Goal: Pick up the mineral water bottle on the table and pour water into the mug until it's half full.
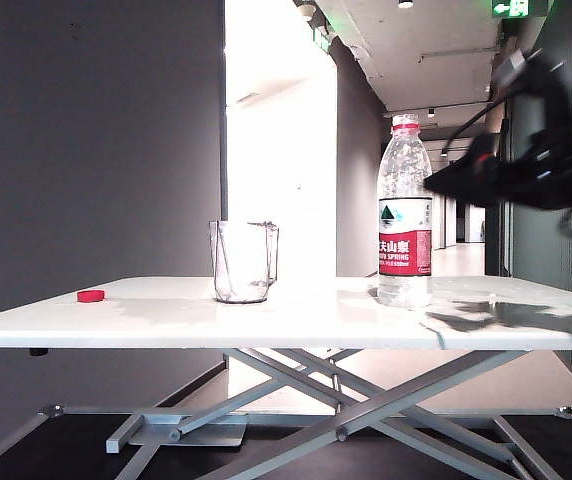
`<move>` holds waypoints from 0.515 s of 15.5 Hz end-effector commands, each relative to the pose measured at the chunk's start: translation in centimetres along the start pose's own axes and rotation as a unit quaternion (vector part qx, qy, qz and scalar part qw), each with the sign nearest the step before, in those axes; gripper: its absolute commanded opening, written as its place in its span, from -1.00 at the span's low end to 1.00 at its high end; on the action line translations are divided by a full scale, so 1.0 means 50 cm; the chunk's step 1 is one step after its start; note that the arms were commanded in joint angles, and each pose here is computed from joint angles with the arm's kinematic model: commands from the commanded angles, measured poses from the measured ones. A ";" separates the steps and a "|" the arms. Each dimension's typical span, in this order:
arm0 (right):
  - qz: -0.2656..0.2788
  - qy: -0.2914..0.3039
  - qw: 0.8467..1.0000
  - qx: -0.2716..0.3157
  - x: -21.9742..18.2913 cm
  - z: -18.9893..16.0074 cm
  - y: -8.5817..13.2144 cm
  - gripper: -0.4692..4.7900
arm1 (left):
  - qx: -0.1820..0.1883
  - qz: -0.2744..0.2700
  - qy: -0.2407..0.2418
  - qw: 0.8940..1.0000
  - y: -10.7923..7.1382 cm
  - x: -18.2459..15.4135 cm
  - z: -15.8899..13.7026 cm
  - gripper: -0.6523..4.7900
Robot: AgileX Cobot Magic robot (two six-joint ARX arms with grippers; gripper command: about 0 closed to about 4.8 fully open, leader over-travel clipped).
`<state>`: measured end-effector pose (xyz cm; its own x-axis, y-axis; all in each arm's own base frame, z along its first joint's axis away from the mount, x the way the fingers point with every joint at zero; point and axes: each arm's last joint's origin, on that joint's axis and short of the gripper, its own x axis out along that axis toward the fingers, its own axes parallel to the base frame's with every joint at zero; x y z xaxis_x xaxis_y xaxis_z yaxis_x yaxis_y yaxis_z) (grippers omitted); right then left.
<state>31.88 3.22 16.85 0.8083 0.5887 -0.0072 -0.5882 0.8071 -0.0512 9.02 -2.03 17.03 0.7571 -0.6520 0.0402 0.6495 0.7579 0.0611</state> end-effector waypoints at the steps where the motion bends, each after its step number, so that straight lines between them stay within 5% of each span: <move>1: 0.012 -0.008 1.000 0.003 0.033 -0.006 -0.020 1.00 | 0.001 -0.003 -0.003 1.000 0.000 0.000 0.002 -0.78; 8: 0.027 0.005 0.999 0.037 0.123 -0.065 -0.070 1.00 | 0.001 -0.003 -0.003 1.000 0.000 0.000 0.002 -0.78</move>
<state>38.61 3.79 13.49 0.7798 0.6250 -0.0346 -0.6245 0.7806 0.0265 9.03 -2.03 17.02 0.7571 -0.6520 0.0396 0.6495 0.7579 0.0606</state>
